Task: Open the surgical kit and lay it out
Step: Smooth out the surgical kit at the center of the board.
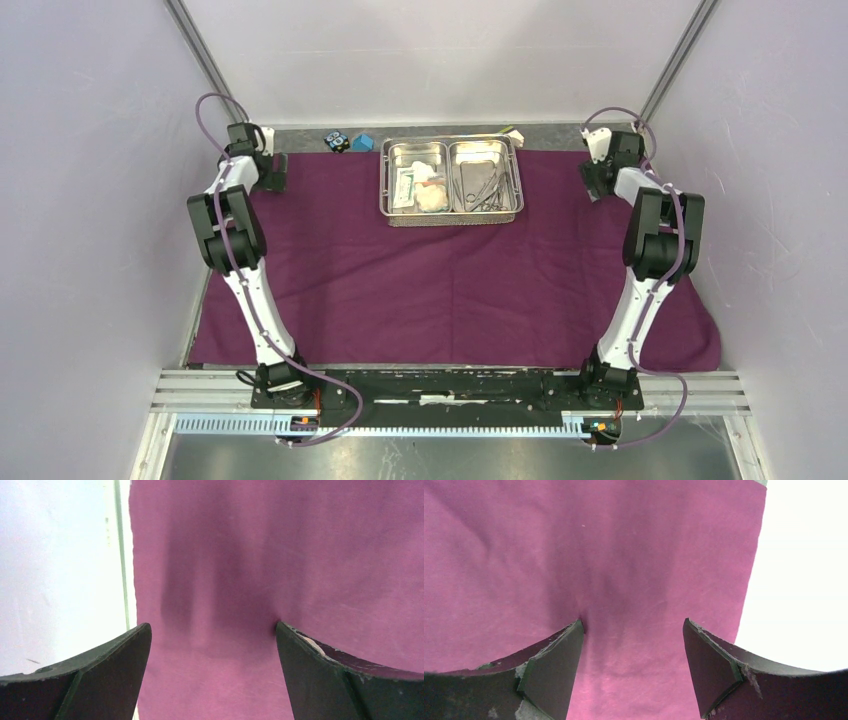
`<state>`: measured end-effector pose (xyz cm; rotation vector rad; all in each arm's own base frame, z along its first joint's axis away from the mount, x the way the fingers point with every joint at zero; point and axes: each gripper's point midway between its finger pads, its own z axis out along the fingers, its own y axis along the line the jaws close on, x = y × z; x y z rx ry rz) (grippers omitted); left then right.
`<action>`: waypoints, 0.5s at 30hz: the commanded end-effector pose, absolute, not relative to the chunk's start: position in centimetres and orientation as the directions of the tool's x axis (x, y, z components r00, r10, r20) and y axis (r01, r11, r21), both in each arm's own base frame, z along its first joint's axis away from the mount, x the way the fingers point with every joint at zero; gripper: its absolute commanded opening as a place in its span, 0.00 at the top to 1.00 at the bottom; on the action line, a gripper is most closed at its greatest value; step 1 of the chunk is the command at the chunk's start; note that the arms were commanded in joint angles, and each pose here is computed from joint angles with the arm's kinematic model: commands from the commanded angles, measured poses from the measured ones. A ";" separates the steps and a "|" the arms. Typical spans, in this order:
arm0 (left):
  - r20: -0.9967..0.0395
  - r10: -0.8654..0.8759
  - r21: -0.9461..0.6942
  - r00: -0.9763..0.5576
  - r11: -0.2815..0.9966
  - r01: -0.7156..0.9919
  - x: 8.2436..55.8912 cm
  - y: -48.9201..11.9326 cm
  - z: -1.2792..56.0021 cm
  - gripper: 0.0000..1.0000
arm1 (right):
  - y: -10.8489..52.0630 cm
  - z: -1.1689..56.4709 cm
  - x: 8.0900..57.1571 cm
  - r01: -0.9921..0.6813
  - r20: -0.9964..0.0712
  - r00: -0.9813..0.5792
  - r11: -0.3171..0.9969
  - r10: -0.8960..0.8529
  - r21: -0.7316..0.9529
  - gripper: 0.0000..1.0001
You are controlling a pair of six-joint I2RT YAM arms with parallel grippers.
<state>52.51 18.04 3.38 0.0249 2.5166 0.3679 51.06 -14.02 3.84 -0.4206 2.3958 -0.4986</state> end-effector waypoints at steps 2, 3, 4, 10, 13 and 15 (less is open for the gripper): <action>-0.382 0.119 0.408 -0.916 0.911 -0.052 48.3 23.4 -0.4 0.01 | -16.8 2.9 49.8 -0.170 -0.437 -0.799 0.854 -0.412 -0.493 0.20; -0.381 0.116 0.409 -0.917 0.911 -0.055 48.3 23.7 -0.3 0.01 | -16.9 3.0 49.8 -0.169 -0.435 -0.801 0.853 -0.411 -0.495 0.20; -0.383 0.110 0.409 -0.917 0.910 -0.061 48.3 24.1 -0.2 0.01 | -17.2 3.3 49.7 -0.164 -0.439 -0.800 0.852 -0.409 -0.497 0.20; -0.474 0.065 0.312 -0.878 0.945 -0.098 48.8 23.4 3.4 0.00 | -16.0 7.5 49.6 -0.170 -0.543 -0.728 0.877 -0.419 -0.449 0.20; -0.557 0.054 0.208 -0.829 0.975 -0.076 48.7 21.1 6.6 0.00 | -13.6 10.0 48.6 -0.221 -0.614 -0.654 0.888 -0.441 -0.403 0.19; -0.613 0.051 0.129 -0.789 0.991 -0.036 48.4 18.8 9.0 0.00 | -11.7 11.2 47.2 -0.271 -0.656 -0.610 0.895 -0.445 -0.355 0.18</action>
